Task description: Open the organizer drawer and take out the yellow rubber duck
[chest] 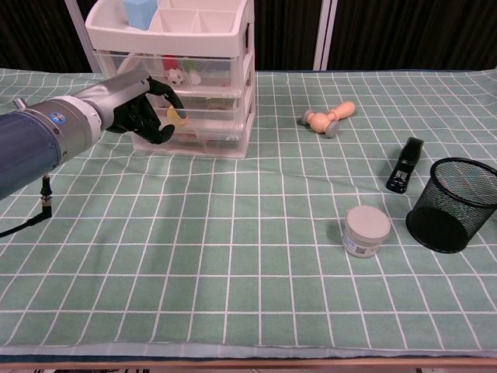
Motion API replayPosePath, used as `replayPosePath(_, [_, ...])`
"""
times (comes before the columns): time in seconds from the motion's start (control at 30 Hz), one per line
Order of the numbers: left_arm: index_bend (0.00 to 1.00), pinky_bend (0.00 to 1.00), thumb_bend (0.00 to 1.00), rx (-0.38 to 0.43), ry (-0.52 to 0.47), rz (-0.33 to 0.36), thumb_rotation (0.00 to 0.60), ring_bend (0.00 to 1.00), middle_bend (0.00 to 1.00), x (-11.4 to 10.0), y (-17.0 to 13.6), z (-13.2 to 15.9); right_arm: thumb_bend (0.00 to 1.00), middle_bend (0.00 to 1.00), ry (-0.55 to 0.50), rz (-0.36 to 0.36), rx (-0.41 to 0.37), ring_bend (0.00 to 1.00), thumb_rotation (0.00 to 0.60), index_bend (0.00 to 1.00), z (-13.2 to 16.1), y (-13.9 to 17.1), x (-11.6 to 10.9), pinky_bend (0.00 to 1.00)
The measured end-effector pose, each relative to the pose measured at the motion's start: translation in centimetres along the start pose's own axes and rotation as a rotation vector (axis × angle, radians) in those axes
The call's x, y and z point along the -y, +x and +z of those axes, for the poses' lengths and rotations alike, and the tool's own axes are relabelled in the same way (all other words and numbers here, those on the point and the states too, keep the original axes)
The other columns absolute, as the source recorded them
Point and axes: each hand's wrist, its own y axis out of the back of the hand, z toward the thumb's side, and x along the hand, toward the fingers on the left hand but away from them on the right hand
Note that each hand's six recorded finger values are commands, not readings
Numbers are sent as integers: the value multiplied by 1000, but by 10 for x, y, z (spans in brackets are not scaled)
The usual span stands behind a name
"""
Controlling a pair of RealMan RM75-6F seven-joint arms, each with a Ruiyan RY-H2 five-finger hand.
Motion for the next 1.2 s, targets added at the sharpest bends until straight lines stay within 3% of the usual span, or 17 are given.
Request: replayPosePath(1.2, [435,1000,479,14,-37,-57,600,1000,994,-10,-28,4,69,0,-6,-5,-5,0,600,0,2,1,0,227])
